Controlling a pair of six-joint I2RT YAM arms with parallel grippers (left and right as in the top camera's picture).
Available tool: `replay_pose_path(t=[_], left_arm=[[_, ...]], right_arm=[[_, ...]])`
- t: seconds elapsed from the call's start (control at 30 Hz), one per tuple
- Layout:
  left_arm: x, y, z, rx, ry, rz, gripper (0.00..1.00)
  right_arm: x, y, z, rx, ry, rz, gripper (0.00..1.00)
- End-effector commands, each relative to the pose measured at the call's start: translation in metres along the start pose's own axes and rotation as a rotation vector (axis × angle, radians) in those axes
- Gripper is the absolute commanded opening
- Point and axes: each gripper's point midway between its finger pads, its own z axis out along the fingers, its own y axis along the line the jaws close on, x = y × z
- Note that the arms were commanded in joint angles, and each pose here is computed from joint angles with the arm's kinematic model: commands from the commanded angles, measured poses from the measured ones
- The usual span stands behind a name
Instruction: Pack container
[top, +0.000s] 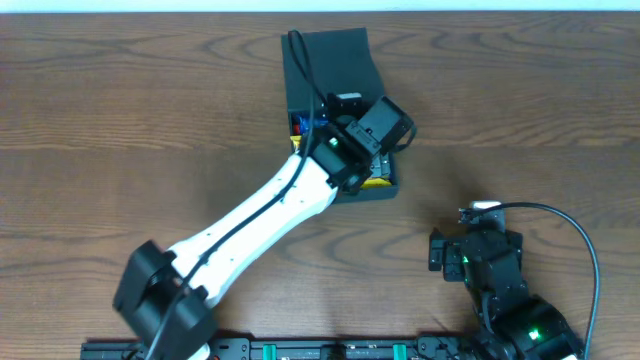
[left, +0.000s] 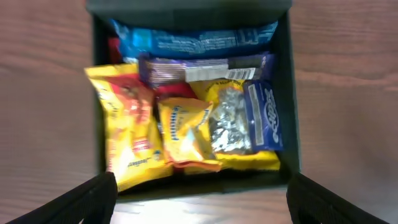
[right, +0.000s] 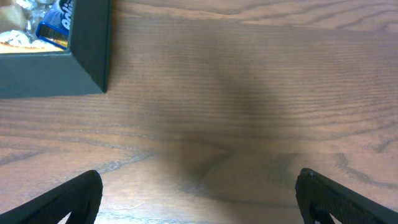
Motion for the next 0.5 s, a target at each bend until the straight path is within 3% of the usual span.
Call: replay_pose_path(t=[0.0, 0.13, 0.47], left_arm=[[-0.013, 0.014, -0.031, -0.009, -0.071, 0.141, 0.88], [-0.019, 0.025, -0.068, 0.019, -0.119, 0.258, 0.97], [-0.021, 0.075, -0.132, -0.049, -0.207, 0.318, 0.95]], right_arm=[[0.001, -0.004, 0.001, 0.017, 0.001, 0.021, 0.99], [0.001, -0.004, 0.001, 0.017, 0.001, 0.021, 0.99], [0.001, -0.004, 0.001, 0.017, 0.001, 0.021, 0.99]])
